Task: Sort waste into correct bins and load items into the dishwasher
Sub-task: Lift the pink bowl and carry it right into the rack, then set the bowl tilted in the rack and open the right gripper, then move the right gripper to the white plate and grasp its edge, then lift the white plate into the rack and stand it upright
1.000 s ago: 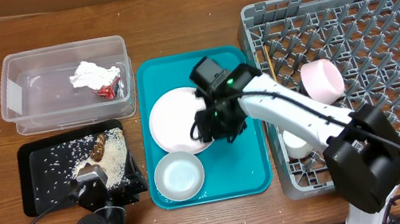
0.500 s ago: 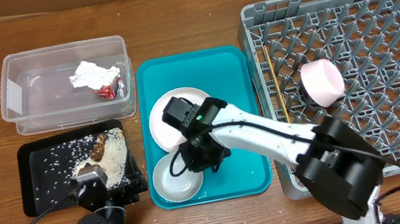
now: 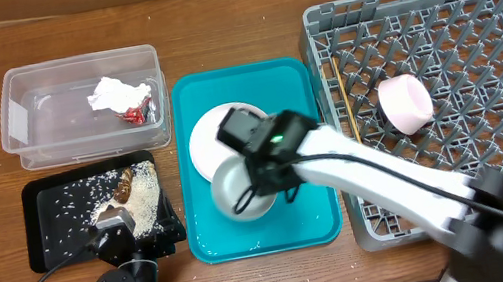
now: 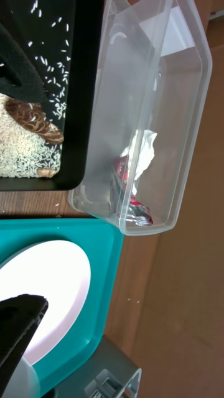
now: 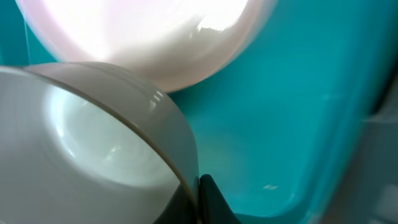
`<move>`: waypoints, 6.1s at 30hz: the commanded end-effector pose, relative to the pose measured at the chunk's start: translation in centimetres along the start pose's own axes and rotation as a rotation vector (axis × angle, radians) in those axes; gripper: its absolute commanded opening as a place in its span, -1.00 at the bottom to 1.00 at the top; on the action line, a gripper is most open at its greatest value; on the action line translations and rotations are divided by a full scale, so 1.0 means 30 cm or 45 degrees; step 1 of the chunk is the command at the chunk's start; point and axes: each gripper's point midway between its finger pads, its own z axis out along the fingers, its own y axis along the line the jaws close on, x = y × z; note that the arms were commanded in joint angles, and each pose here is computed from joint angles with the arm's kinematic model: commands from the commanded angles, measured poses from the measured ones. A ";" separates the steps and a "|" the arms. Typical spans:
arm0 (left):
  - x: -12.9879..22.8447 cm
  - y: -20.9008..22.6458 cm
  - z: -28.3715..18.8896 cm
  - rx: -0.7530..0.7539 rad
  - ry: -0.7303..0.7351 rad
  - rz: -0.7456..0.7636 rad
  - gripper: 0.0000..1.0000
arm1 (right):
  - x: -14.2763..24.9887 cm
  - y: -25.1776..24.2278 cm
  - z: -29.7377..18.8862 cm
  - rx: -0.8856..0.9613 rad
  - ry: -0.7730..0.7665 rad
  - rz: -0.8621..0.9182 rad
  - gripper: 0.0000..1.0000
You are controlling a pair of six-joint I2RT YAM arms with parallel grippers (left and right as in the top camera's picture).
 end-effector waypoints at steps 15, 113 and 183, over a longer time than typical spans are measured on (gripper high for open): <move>0.000 -0.007 0.000 0.015 -0.007 -0.020 1.00 | -0.159 -1.213 -0.518 1.227 -0.667 1.029 -0.92; 0.000 -0.007 0.000 0.015 -0.007 -0.020 1.00 | -0.242 -0.795 -0.273 0.898 -0.236 0.578 0.16; 0.000 -0.007 0.000 0.015 -0.007 -0.020 1.00 | -0.108 -1.401 -0.574 1.626 -0.438 0.778 -0.92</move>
